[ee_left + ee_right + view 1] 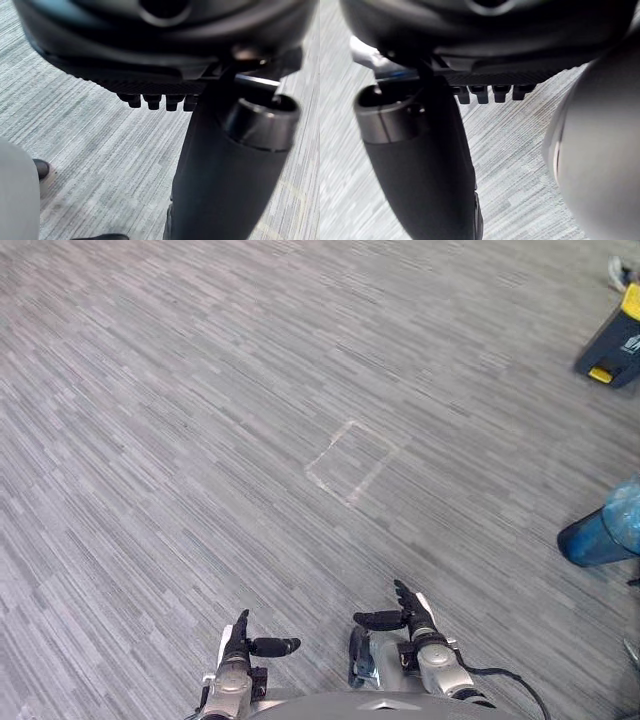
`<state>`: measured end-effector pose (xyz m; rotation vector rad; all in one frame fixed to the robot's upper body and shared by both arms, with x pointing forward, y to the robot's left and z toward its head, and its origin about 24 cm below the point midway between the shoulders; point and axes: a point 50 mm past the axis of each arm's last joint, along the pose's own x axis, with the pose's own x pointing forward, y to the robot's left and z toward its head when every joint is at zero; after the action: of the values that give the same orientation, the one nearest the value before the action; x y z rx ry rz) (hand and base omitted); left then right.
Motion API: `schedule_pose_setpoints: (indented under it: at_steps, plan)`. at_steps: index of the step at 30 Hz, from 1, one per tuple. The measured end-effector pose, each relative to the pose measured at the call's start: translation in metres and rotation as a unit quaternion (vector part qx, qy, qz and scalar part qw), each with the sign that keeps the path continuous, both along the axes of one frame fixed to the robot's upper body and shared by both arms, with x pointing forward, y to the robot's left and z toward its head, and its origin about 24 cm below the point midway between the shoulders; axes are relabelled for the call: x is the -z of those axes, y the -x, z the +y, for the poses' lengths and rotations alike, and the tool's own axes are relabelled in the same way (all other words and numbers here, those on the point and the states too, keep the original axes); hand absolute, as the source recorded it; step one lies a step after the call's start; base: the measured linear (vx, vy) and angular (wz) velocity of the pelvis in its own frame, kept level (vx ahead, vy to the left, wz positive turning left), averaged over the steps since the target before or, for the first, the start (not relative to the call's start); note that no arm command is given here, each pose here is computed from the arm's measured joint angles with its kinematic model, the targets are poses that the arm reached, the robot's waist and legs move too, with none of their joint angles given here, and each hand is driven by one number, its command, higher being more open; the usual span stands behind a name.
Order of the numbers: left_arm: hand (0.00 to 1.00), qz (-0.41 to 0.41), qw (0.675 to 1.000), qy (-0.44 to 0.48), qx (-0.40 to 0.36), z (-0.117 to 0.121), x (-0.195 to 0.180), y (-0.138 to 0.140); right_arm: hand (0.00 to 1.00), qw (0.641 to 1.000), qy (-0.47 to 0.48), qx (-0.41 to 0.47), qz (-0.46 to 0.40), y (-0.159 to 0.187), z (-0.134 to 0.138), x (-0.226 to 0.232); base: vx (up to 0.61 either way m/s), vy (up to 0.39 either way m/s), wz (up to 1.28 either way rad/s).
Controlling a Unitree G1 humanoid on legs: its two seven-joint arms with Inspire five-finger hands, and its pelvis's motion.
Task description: Organize the slippers on the shoe rack
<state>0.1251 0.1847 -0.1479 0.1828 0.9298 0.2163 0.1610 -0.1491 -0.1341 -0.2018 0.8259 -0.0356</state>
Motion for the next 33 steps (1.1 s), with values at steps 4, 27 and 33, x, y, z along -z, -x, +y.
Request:
schedule_pose_setpoints:
  at_steps: [4, 27, 33]
  plan:
    - [1.0, -0.034, 0.998, 0.002, -0.054, 0.011, -0.008, -0.002, 1.0, 1.0, -0.013, 0.003, 0.017, 0.014, 0.009, 0.004, 0.48, -0.099, -0.17]
    - [1.0, 0.033, 0.998, -0.026, 0.038, 0.017, 0.003, 0.004, 1.0, 0.999, -0.013, 0.022, 0.024, 0.007, 0.004, 0.006, 0.47, 0.099, -0.31]
    - [1.0, 0.03, 0.999, 0.014, 0.036, -0.012, 0.006, -0.001, 1.0, 0.998, 0.019, 0.043, 0.035, 0.005, -0.023, 0.006, 0.44, -0.138, -0.74]
